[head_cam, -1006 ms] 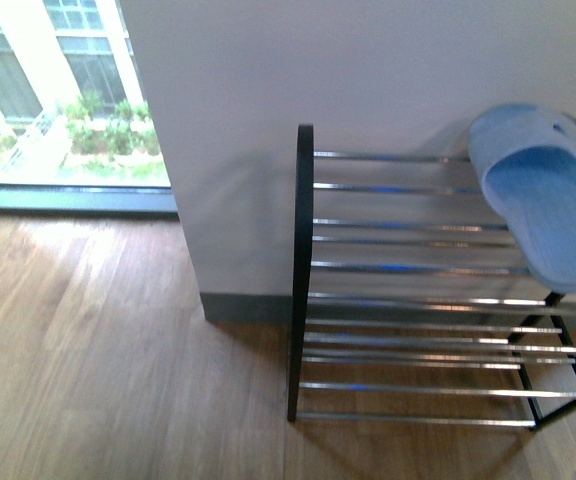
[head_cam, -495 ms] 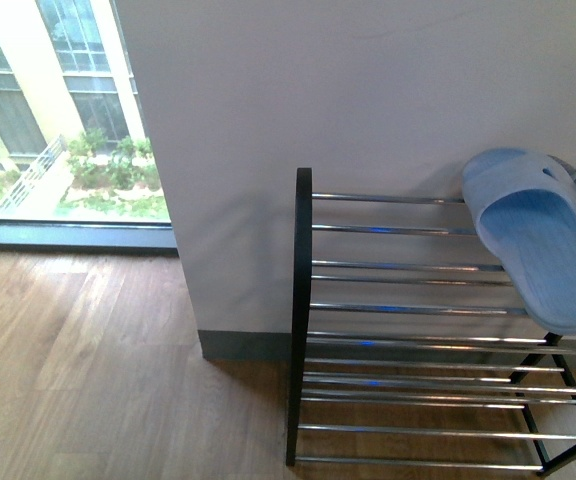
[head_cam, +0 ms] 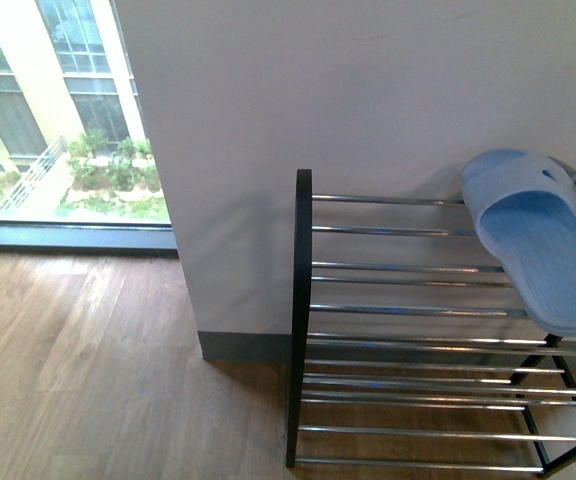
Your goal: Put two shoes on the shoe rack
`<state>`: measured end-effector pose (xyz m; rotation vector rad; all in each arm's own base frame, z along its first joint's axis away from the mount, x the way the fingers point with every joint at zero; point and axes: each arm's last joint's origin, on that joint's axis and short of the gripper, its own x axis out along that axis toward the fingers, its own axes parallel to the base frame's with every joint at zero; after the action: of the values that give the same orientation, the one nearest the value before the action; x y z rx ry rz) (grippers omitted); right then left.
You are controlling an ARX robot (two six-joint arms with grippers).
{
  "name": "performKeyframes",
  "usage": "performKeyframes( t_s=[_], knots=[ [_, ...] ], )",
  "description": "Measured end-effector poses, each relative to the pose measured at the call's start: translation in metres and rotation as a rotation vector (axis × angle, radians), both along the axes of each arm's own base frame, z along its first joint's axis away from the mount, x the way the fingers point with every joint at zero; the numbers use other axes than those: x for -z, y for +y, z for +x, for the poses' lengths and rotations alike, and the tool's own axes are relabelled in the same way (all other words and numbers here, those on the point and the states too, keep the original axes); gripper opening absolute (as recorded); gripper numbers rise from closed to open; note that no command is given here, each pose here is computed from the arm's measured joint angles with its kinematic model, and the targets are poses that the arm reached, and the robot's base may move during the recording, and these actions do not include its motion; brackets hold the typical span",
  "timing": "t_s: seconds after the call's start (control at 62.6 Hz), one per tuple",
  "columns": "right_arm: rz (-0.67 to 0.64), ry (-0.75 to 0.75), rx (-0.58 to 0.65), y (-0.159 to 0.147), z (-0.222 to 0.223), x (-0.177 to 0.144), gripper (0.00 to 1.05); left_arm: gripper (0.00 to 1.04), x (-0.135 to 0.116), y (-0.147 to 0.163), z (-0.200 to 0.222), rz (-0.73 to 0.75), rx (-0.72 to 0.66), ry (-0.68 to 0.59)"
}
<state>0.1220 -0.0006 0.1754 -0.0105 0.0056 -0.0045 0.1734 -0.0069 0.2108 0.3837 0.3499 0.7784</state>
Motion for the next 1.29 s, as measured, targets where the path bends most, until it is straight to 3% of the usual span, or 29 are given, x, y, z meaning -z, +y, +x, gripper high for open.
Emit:
performKeyframes(
  t_s=[1.294],
  knots=[
    [0.0,-0.022,-0.001,0.0,-0.025,0.006,0.02,0.02,0.0,0.0,0.0,0.0,0.0,0.0]
  ],
)
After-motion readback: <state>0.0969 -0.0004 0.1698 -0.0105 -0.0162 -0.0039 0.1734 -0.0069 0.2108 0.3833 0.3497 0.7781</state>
